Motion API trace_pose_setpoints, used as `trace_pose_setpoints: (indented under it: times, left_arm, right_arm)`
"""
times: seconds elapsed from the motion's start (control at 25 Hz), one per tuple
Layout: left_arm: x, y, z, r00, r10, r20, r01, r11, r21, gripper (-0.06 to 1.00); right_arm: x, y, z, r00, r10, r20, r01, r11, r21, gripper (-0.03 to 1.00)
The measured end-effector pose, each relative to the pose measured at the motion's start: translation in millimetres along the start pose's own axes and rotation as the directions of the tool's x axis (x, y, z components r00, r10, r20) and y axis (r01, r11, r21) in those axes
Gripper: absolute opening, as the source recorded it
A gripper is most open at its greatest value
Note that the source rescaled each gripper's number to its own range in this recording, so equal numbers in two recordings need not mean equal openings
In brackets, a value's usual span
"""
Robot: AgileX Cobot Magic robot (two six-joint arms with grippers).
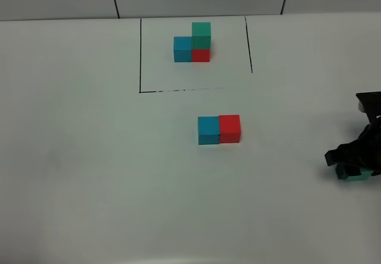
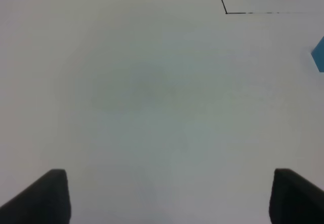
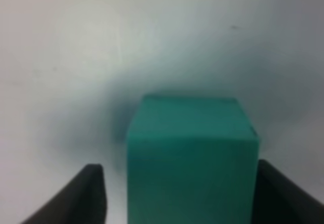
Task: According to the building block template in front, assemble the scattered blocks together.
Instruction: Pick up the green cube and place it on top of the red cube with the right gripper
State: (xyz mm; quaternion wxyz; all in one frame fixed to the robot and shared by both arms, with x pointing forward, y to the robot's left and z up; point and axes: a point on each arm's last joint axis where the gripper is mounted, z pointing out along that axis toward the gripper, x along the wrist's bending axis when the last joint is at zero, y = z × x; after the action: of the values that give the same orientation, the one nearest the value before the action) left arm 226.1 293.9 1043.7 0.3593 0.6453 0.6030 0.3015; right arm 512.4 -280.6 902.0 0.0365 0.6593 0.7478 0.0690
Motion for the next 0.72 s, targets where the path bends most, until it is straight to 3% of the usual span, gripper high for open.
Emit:
trace_pose_setpoints:
  times: [0.08, 0.28, 0.4, 0.48, 0.6, 0.72]
  left_arm:
    - [0, 0, 0, 1.000, 0.000, 0.000, 0.000, 1.000, 0.000, 0.89]
    - [0, 0, 0, 1.000, 0.000, 0.000, 0.000, 1.000, 0.000, 0.89]
    - [0, 0, 0, 1.000, 0.000, 0.000, 0.000, 1.000, 0.000, 0.89]
    - [0, 0, 0, 1.000, 0.000, 0.000, 0.000, 1.000, 0.000, 0.89]
    - [0, 0, 0, 1.000, 0.000, 0.000, 0.000, 1.000, 0.000, 0.89]
    - [0, 0, 0, 1.000, 0.000, 0.000, 0.000, 1.000, 0.000, 0.89]
  right_arm:
    - [0, 0, 0, 1.000, 0.000, 0.000, 0.000, 1.000, 0.001, 0.00]
    - [2, 4, -9, 0.998, -0.068, 0.019, 0.069, 0.997, -0.026, 0.01]
    - [13, 12, -23, 0.953, -0.296, 0.064, 0.299, 0.954, -0.029, 0.01]
    - [24, 20, -33, 0.873, -0.479, 0.090, 0.481, 0.876, -0.011, 0.01]
    - [46, 39, -51, 0.715, -0.693, 0.097, 0.695, 0.719, 0.010, 0.01]
    - [77, 58, -67, 0.522, -0.849, 0.079, 0.850, 0.526, 0.035, 0.01]
